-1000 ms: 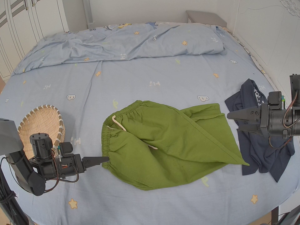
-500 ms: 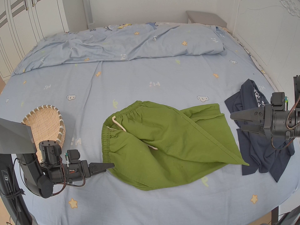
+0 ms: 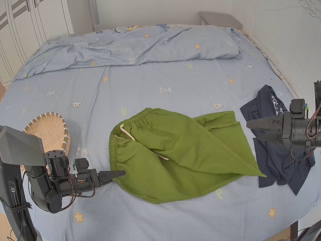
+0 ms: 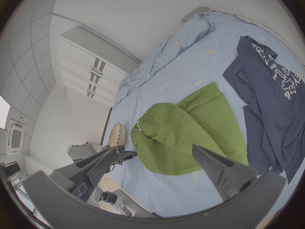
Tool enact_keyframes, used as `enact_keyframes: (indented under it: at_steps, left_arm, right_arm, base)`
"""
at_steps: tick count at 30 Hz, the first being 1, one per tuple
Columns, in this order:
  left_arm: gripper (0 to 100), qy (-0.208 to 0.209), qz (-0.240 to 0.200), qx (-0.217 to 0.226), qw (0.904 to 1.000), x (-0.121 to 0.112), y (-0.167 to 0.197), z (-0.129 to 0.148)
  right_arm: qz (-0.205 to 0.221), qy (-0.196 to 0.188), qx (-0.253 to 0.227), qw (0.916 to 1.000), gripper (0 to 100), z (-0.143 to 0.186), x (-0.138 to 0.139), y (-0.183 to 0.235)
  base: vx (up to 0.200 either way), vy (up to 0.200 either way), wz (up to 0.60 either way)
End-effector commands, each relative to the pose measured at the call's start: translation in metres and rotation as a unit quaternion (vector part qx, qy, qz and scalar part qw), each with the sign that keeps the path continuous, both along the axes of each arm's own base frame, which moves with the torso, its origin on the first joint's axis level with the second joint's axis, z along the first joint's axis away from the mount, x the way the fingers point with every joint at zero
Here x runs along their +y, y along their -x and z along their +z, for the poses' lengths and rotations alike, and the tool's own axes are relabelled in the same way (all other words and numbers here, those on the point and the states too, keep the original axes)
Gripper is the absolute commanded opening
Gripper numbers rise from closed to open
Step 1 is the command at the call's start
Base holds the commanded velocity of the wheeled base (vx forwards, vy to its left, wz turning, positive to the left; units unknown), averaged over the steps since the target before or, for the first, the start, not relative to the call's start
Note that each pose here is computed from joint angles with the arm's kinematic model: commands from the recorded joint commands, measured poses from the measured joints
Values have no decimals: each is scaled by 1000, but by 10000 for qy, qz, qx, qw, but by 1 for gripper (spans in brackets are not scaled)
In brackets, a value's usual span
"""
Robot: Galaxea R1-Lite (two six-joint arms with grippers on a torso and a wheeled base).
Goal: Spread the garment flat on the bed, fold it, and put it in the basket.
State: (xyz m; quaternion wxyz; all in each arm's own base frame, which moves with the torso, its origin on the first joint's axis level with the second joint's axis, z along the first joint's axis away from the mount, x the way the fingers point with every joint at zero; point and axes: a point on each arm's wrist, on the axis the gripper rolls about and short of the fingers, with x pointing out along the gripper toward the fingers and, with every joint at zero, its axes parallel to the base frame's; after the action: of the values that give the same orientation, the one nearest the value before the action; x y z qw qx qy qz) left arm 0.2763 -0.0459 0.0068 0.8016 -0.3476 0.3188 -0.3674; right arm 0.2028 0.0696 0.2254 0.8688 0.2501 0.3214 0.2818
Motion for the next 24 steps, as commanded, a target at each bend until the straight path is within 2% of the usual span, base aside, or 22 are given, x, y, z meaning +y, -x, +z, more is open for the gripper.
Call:
enact_keyframes:
  at_steps: [1, 2, 14, 18, 20, 24]
  left_arm:
    - [100, -6, 3, 72, 10000, 0, 0, -5]
    - [0, -6, 3, 72, 10000, 0, 0, -5]
    - [0, 2, 67, 71, 10000, 4, 4, -1]
    - [0, 67, 140, 146, 9998, 9, 16, 9]
    - [0, 207, 255, 324, 9989, 15, 35, 22]
    - [0, 235, 440, 478, 9976, 24, 52, 27]
  right_arm:
    - [-1, 0, 14, 10000, 100, 0, 0, -1]
    - [-1, 2, 21, 10000, 100, -1, 0, -1]
    - [-8, 0, 14, 10000, 100, 0, 0, -1]
    - [-2, 1, 30, 10000, 100, -1, 0, 0]
    - [13, 40, 178, 9998, 100, -8, -1, 3]
    - [-27, 148, 476, 9988, 100, -25, -4, 6]
  base:
    - [0, 0, 0]
    - [0, 0, 0]
    - [0, 0, 0]
    - [0, 0, 0]
    - [0, 0, 0]
    - [0, 0, 0]
